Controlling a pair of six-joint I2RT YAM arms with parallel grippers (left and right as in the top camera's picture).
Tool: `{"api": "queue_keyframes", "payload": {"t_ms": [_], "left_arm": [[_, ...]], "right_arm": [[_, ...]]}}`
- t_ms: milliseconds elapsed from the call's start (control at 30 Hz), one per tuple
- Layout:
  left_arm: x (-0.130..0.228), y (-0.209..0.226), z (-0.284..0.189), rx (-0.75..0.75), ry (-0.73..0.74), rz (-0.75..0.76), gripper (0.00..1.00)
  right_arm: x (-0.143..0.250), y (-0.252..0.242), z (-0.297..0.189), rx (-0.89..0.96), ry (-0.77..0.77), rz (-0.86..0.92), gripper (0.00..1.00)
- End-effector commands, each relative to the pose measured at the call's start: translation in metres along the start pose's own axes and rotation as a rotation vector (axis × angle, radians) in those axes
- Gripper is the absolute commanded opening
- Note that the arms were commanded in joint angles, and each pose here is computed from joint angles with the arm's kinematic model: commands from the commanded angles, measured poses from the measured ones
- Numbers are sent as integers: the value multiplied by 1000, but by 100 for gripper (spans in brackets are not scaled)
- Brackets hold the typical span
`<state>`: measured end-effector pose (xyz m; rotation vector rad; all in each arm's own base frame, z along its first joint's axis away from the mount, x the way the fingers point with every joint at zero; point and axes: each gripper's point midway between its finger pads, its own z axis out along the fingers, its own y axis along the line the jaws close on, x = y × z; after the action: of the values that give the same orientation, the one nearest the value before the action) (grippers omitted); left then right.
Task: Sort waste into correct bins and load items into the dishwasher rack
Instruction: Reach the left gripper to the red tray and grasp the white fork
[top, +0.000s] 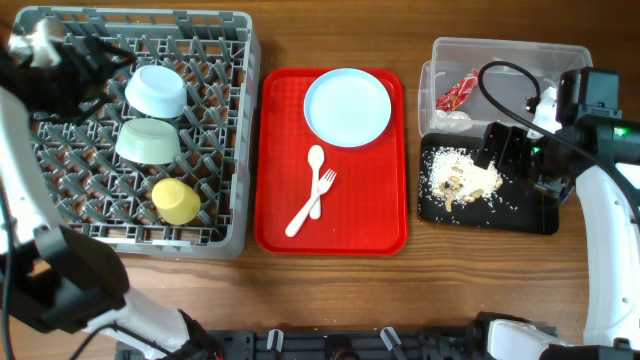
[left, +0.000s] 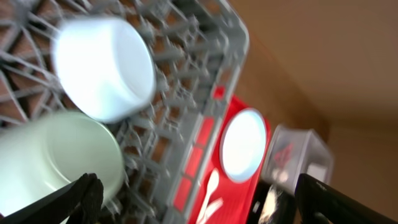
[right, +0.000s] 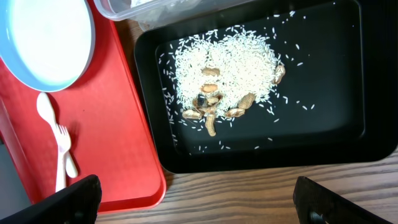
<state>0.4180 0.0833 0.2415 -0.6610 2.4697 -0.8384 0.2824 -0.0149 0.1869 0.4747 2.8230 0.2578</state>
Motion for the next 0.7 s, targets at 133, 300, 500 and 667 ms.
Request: {"api": "queue_keyframes", "payload": {"t_ms": [133,300,500,667], "left_arm": [[76,-46,37,-286,153,198,100],[124,-76,61,-404,215,312,100],[187,-107,86,-405,341,472,100],[232,-105,109,-423,448,553,100]], "right_arm": [[-2,-2,-8,13,-31,-18,100],[-2,-2,-8,13,-31,-19,100],[-2,-2,-8,13,-31,-18,99],[-2,-2,-8,13,-31,-19,100]]}}
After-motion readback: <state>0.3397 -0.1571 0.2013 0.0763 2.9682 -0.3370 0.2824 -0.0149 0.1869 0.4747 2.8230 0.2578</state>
